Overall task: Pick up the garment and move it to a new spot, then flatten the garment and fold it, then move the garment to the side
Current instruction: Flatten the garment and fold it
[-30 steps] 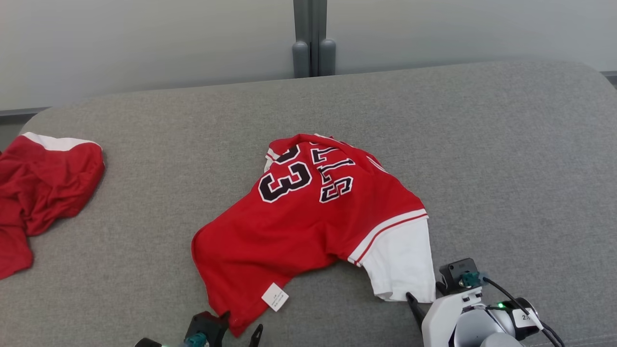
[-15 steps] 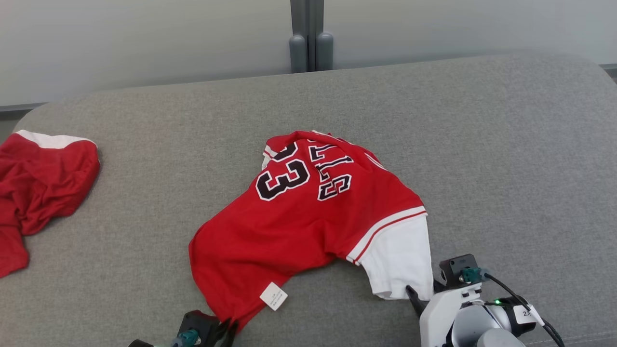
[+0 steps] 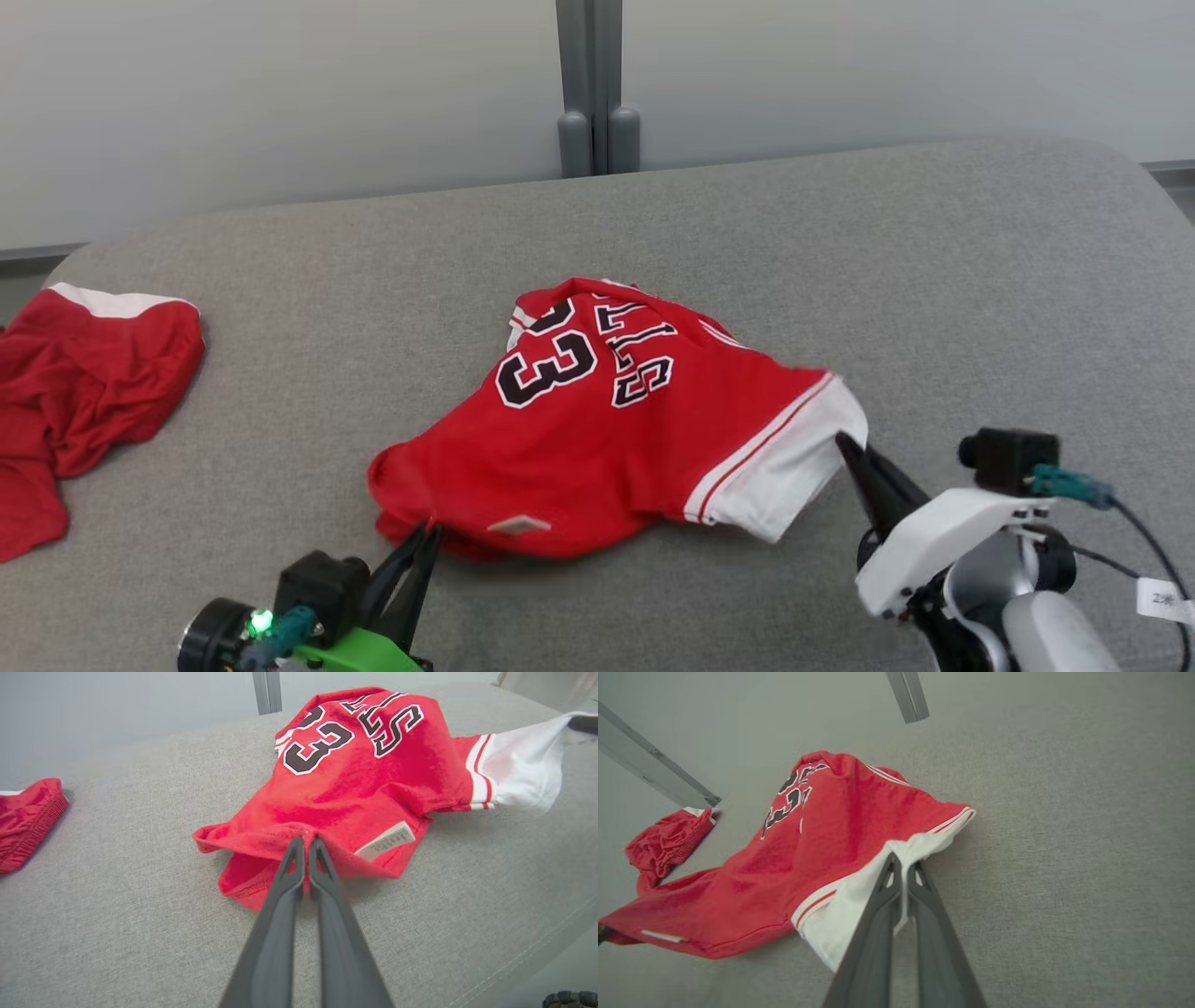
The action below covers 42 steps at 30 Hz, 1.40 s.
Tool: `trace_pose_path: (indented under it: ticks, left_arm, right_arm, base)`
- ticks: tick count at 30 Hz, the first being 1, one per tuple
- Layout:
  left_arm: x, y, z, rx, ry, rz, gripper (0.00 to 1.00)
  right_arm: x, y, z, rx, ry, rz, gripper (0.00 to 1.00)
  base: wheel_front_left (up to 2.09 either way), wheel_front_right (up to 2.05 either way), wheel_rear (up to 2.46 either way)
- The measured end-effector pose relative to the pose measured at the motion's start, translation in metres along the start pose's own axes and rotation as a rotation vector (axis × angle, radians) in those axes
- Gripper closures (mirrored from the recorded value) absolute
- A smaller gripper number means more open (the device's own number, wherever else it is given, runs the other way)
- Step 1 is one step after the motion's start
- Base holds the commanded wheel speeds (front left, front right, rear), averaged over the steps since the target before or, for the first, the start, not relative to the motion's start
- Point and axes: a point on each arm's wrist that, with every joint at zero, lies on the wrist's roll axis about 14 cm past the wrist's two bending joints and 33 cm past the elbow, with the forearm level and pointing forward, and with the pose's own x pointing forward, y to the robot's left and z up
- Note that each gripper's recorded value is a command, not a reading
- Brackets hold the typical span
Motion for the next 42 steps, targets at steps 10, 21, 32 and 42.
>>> trace_pose_path:
  ticks: [10,21,32,42]
  left_arm:
    - [-0.051,-0.038,0.165,0.172,-0.358,-0.203,1.0]
    - [-0.047,-0.027,0.271,0.383,-0.491,-0.268,1.0]
    - [0.088,0.037,0.308,0.422,-0.365,-0.188,1.0]
    - [0.215,0.112,0.337,0.452,-0.569,-0.016,1.0]
  right_arm:
    - [-0.088,0.035,0.189,0.083,-0.562,0.182,1.0]
    - [-0.138,0.058,0.315,-0.068,-0.789,0.28,1.0]
    - [0.007,0.012,0.37,-0.103,-0.605,0.054,1.0]
    - [0.148,0.005,0.418,-0.004,-0.749,0.079,1.0]
  base:
    - [0.0,0.0,0.0]
    - [0.0,0.0,0.0]
    - [0.0,0.0,0.0]
    - [0.0,0.0,0.0]
